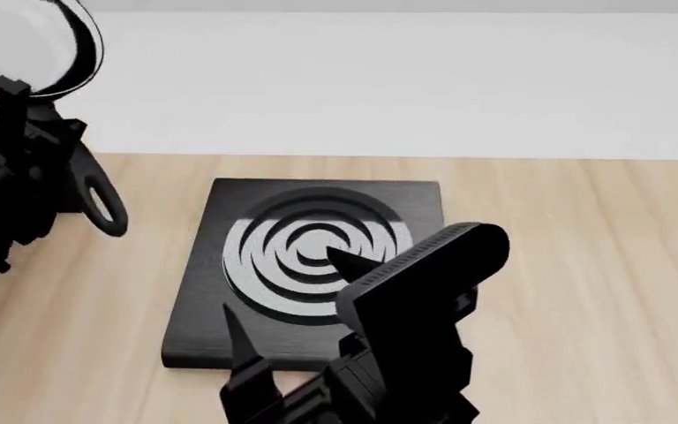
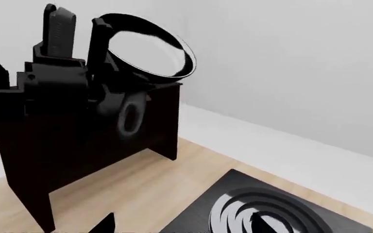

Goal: Put the frying pan on the cabinet shelf.

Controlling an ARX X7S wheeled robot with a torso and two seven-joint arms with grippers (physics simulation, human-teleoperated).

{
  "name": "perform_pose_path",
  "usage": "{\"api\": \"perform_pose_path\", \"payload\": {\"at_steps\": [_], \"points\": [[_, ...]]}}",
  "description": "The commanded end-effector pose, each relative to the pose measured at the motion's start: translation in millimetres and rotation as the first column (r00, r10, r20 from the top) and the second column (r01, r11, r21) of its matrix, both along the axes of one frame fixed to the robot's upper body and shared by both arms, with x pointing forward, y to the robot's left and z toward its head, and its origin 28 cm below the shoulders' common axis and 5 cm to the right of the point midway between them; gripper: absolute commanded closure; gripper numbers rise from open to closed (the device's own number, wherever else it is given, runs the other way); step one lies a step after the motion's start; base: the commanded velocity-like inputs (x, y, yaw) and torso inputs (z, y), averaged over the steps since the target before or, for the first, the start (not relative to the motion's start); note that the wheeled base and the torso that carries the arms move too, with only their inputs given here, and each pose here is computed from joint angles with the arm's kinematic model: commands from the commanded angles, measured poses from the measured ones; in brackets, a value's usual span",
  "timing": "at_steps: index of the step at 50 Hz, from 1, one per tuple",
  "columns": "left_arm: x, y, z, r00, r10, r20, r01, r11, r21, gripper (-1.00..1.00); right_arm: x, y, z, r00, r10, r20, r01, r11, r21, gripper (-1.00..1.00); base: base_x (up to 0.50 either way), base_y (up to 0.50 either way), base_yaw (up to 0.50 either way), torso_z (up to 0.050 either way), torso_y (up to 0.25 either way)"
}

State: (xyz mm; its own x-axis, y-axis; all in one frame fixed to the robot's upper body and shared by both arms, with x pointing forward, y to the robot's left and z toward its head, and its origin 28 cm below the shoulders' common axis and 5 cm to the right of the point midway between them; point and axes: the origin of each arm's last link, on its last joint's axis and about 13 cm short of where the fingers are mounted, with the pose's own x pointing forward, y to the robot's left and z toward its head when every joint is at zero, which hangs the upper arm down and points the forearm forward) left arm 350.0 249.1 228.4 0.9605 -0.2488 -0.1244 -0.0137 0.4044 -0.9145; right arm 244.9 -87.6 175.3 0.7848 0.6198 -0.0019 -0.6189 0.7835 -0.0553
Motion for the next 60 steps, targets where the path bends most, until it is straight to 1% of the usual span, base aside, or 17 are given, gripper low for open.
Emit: {"api": "perform_pose_path", "payload": {"at_steps": [1, 8, 11, 12, 13, 17, 19, 20, 22, 25, 30, 39, 43, 45, 47, 50, 60], "points": [[12.4, 21.4, 11.2, 0.995, 0.057, 0.082, -0.041, 0.982, -0.184, 1.00, -2.0, 0.8, -3.0, 1.000, 0.003, -0.013, -0.003, 1.000, 0.003, -1.00, 0.00, 0.00, 0.00, 0.000, 0.000], [14.9, 33.5, 7.9, 0.994, 0.089, 0.068, -0.070, 0.966, -0.251, 1.00, -3.7, 0.9, -8.0, 1.000, 0.002, -0.027, -0.002, 1.000, 0.004, -1.00, 0.00, 0.00, 0.00, 0.000, 0.003], [15.4, 37.8, 7.0, 0.993, 0.103, 0.062, -0.084, 0.961, -0.264, 1.00, -4.4, 2.3, -8.8, 1.000, 0.006, -0.030, -0.006, 1.000, 0.007, -1.00, 0.00, 0.00, 0.00, 0.000, 0.000], [16.5, 41.6, 6.0, 0.991, 0.119, 0.054, -0.097, 0.950, -0.298, 1.00, -4.9, 2.6, -9.3, 0.999, 0.007, -0.031, -0.007, 1.000, 0.008, -1.00, 0.00, 0.00, 0.00, 0.000, 0.000], [16.8, 42.8, 5.5, 0.991, 0.121, 0.057, -0.099, 0.949, -0.299, 1.00, -5.1, 2.7, -9.6, 0.999, 0.008, -0.033, -0.008, 1.000, 0.008, -1.00, 0.00, 0.00, 0.00, 0.000, 0.010], [16.5, 50.5, 1.8, 0.988, 0.145, 0.049, -0.118, 0.927, -0.355, 1.00, -5.8, 2.2, -11.7, 0.999, 0.006, -0.039, -0.006, 1.000, 0.007, -1.00, 0.00, 0.00, 0.00, 0.003, 0.000], [16.7, 51.4, 0.7, 0.988, 0.148, 0.045, -0.122, 0.927, -0.354, 1.00, -6.2, 2.3, -11.9, 0.999, 0.005, -0.040, -0.005, 1.000, 0.008, -1.00, 0.00, 0.00, 0.00, 0.000, 0.005], [16.4, 55.6, -4.1, 0.986, 0.162, 0.038, -0.136, 0.918, -0.371, 1.00, -7.2, 2.5, -12.8, 0.999, 0.006, -0.043, -0.006, 1.000, 0.006, -1.00, 0.00, 0.00, 0.00, 0.000, 0.000], [15.6, 58.2, -6.9, 0.984, 0.174, 0.035, -0.148, 0.911, -0.384, 1.00, -7.8, 2.4, -13.6, 0.999, 0.006, -0.045, -0.005, 1.000, 0.005, -1.00, 0.00, 0.00, 0.00, 0.000, 0.000], [14.0, 61.9, -11.0, 0.981, 0.190, 0.026, -0.166, 0.912, -0.376, 1.00, -8.6, 2.2, -14.7, 0.999, 0.004, -0.049, -0.004, 1.000, 0.006, -1.00, 0.00, 0.00, 0.00, 0.000, 0.003], [12.8, 68.1, -18.4, 0.980, 0.201, 0.006, -0.181, 0.892, -0.415, 1.00, -9.1, 2.8, -16.8, 0.998, 0.004, -0.056, -0.004, 1.000, 0.004, -1.00, 0.00, 0.00, 0.00, 0.000, 0.002], [12.7, 71.0, -38.4, 0.977, 0.210, -0.036, -0.203, 0.861, -0.466, 1.00, -8.4, 6.0, -17.9, 0.998, 0.011, -0.057, -0.011, 1.000, 0.009, -1.00, 0.00, 0.00, 0.00, 0.000, 0.001], [12.8, 72.2, -45.4, 0.977, 0.210, -0.049, -0.208, 0.859, -0.468, 1.00, -9.9, 7.8, -19.5, 0.998, 0.019, -0.063, -0.018, 1.000, 0.008, -1.00, 0.00, 0.00, 0.00, 0.000, 0.000], [10.7, 72.4, -47.4, 0.974, 0.218, -0.057, -0.218, 0.848, -0.482, 1.00, -10.0, 8.3, -21.2, 0.998, 0.020, -0.066, -0.020, 1.000, 0.008, -1.00, 0.00, 0.00, 0.00, 0.000, 0.000], [10.3, 71.8, -50.6, 0.974, 0.217, -0.060, -0.219, 0.850, -0.479, 1.00, -9.7, 8.6, -21.9, 0.997, 0.020, -0.069, -0.019, 1.000, 0.012, -1.00, 0.00, 0.00, 0.00, 0.000, 0.000], [9.2, 74.7, -54.4, 0.968, 0.243, -0.067, -0.243, 0.831, -0.500, 1.00, -10.4, 10.1, -23.7, 0.997, 0.024, -0.073, -0.023, 1.000, 0.018, -1.00, 0.00, 0.00, 0.00, 0.000, 0.000], [4.7, 76.9, -61.1, 0.961, 0.263, -0.081, -0.268, 0.827, -0.495, 1.00, -11.1, 10.1, -27.6, 0.997, 0.025, -0.080, -0.023, 1.000, 0.019, -1.00, 0.00, 0.00, 0.00, 0.000, 0.000]]}}
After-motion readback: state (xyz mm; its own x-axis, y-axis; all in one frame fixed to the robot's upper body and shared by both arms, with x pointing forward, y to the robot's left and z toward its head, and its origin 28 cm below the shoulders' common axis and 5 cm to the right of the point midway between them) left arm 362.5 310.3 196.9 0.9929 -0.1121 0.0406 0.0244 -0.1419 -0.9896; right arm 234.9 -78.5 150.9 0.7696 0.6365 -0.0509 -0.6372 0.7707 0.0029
